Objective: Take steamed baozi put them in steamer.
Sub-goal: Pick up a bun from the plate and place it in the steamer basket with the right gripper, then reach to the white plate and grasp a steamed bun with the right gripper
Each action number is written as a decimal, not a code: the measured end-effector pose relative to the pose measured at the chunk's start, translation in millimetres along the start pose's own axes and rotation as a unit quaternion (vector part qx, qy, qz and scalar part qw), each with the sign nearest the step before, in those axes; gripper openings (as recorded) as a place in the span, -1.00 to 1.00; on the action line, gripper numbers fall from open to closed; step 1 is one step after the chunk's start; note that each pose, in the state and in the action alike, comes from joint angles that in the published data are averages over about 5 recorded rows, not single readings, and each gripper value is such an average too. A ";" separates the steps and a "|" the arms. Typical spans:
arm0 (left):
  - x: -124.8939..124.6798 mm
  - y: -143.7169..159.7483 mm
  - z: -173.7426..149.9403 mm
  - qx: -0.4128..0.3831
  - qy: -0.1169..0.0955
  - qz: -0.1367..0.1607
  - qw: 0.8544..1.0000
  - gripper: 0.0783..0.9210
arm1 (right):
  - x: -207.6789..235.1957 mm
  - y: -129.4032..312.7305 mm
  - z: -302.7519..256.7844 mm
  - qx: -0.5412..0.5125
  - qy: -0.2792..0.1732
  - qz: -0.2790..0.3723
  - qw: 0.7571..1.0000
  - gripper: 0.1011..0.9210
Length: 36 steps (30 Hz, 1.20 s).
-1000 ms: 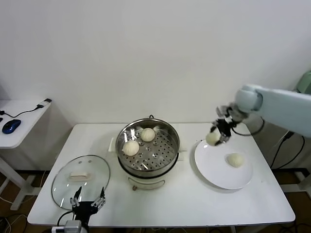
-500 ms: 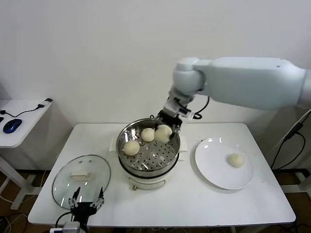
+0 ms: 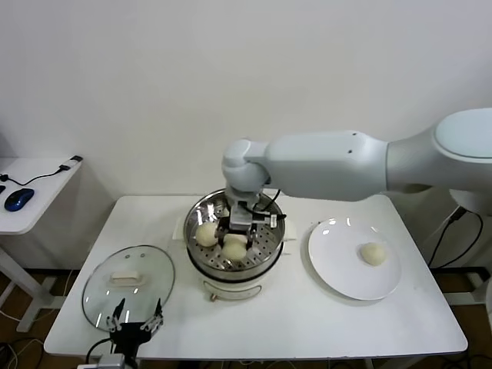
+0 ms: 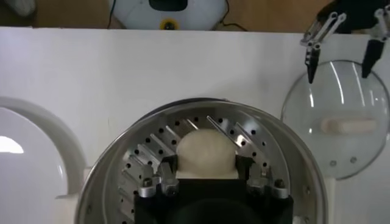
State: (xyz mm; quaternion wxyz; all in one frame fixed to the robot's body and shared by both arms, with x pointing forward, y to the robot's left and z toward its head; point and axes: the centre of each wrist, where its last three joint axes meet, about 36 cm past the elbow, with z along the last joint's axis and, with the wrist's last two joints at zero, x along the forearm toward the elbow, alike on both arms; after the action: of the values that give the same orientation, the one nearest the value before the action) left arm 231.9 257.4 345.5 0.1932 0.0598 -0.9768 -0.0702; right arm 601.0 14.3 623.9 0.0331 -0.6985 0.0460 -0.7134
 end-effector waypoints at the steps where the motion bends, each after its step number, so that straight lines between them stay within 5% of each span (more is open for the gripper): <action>1: 0.0 0.2 0.0 0.000 0.000 0.000 1.000 0.77 | -4.0 -1.4 0.1 0.003 -0.001 0.000 1.000 0.31; 14: 0.5 -0.6 0.0 0.002 -0.001 0.001 1.000 0.77 | -33.0 -6.4 5.4 0.016 -0.008 -0.006 1.000 0.34; 21: 0.1 -1.0 -0.9 0.001 -0.002 0.002 1.000 0.77 | -28.2 -6.6 6.4 0.009 -0.020 -0.002 1.000 0.70; 30: 0.9 -1.2 -2.1 -0.002 -0.003 0.005 1.000 0.77 | 16.8 11.9 25.8 -0.033 -0.025 -0.009 0.999 0.76; 36: 1.2 -1.7 -2.1 0.000 -0.003 0.004 1.000 0.77 | 73.9 62.9 62.0 -0.125 0.000 -0.008 0.992 0.76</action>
State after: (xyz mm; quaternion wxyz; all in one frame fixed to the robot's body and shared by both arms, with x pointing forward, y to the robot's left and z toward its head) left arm 231.7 255.3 347.5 0.1906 0.0554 -0.9776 -0.0700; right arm 660.3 -57.6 691.5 -0.0601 -0.6972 0.1290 -0.7026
